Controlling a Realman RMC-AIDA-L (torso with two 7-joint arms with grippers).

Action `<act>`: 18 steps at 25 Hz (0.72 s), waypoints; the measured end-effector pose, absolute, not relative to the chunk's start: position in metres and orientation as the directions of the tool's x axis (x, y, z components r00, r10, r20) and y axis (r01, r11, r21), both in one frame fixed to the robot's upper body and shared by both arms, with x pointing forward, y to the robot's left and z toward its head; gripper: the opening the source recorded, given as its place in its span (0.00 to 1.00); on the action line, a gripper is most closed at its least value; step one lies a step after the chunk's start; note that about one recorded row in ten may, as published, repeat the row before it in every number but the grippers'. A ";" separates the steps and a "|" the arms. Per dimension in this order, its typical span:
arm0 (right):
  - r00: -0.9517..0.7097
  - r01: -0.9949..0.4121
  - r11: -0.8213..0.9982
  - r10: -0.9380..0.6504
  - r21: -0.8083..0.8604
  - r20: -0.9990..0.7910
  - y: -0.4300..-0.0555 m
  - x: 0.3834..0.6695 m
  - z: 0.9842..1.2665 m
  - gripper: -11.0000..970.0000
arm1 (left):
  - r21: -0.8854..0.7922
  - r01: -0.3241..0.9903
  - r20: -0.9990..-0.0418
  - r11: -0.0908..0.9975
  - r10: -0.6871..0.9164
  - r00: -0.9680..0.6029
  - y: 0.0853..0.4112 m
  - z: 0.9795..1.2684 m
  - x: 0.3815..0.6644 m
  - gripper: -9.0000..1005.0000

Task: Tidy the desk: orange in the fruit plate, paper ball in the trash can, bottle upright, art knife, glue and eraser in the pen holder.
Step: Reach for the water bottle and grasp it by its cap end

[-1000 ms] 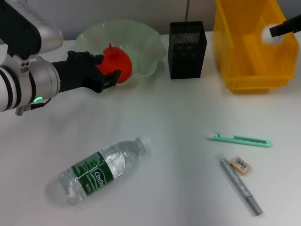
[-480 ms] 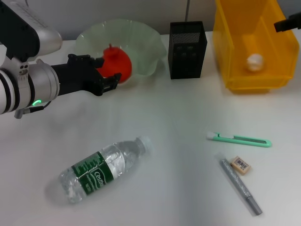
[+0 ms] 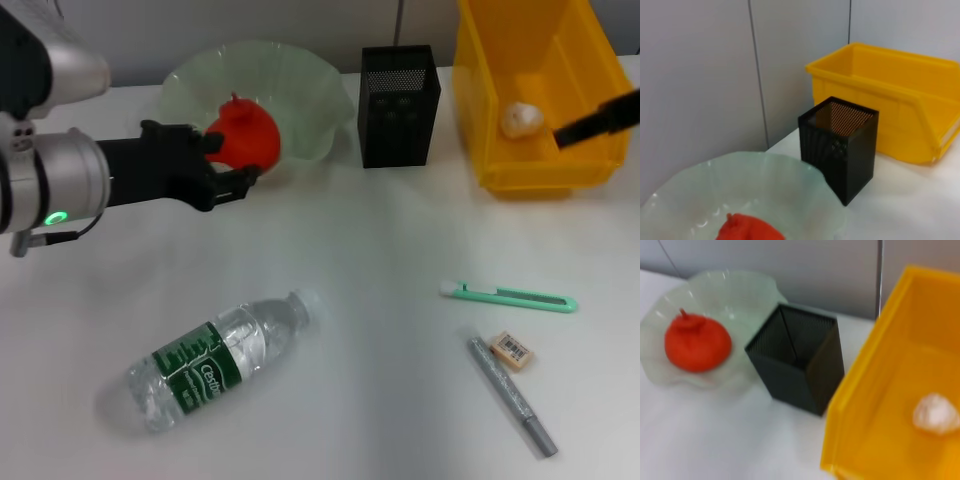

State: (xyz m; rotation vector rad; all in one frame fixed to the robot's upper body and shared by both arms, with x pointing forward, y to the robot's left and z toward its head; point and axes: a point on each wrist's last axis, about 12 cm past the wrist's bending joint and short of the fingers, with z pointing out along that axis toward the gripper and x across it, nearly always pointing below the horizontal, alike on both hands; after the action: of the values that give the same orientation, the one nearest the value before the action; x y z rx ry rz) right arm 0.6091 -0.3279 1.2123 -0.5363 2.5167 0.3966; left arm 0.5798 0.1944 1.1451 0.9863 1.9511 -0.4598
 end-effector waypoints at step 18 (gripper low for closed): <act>-0.809 -0.477 0.867 -0.368 0.146 -0.458 -0.296 0.607 1.207 0.50 | 0.095 0.767 -0.807 0.635 0.500 -0.315 0.205 1.142 0.573 0.58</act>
State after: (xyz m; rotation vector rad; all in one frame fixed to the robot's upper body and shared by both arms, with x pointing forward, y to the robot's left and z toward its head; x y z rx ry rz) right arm 0.6071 -0.2955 1.2075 -0.6220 2.6172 0.3550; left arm 0.5733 0.2046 1.1424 0.9930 1.9859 -0.3875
